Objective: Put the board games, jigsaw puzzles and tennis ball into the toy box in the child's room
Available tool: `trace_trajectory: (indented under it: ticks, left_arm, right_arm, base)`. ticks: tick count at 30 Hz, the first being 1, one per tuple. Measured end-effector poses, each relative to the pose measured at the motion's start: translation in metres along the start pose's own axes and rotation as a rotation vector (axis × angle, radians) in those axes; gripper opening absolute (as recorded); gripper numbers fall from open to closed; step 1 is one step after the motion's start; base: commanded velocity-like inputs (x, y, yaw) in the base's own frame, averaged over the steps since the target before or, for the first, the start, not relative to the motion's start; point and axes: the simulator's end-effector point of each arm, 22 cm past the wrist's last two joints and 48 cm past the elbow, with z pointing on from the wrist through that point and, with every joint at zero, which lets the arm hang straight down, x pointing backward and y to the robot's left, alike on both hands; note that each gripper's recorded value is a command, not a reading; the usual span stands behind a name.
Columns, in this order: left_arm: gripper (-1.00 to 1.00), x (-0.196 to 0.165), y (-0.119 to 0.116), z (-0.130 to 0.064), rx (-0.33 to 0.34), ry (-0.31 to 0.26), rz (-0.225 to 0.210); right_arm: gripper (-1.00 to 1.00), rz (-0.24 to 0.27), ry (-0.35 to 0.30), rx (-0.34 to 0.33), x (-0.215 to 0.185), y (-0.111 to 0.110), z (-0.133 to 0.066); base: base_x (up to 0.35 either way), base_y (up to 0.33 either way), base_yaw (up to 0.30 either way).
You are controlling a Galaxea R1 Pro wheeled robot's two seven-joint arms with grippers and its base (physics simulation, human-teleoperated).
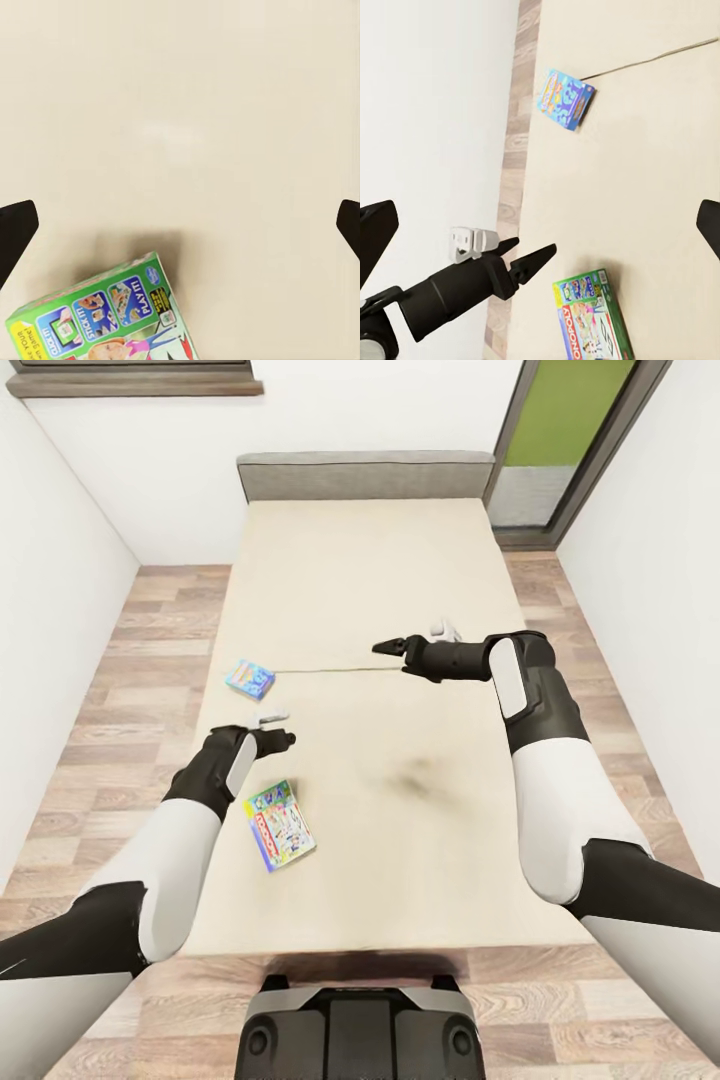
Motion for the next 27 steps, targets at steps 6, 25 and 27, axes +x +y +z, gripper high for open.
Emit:
trace_trajectory:
  ticks: [6,25,27]
  left_arm:
    - [1.00,-0.001,0.003,0.006,-0.004,0.013,0.002]
    - [1.00,0.014,0.013,0.022,-0.014,0.044,-0.025]
    - [1.00,0.016,0.014,0.024,-0.015,0.047,-0.028]
  right_arm:
    - [1.00,0.007,0.005,0.000,0.003,-0.005,0.004]
    - [1.00,0.019,0.016,0.003,0.013,-0.019,0.014]
    - [1.00,0.018,0.014,0.003,0.013,-0.020,0.015]
  base:
    - [0.000,0.000,0.000]
    - [0.000,0.000,0.000]
    - [0.000,0.000,0.000]
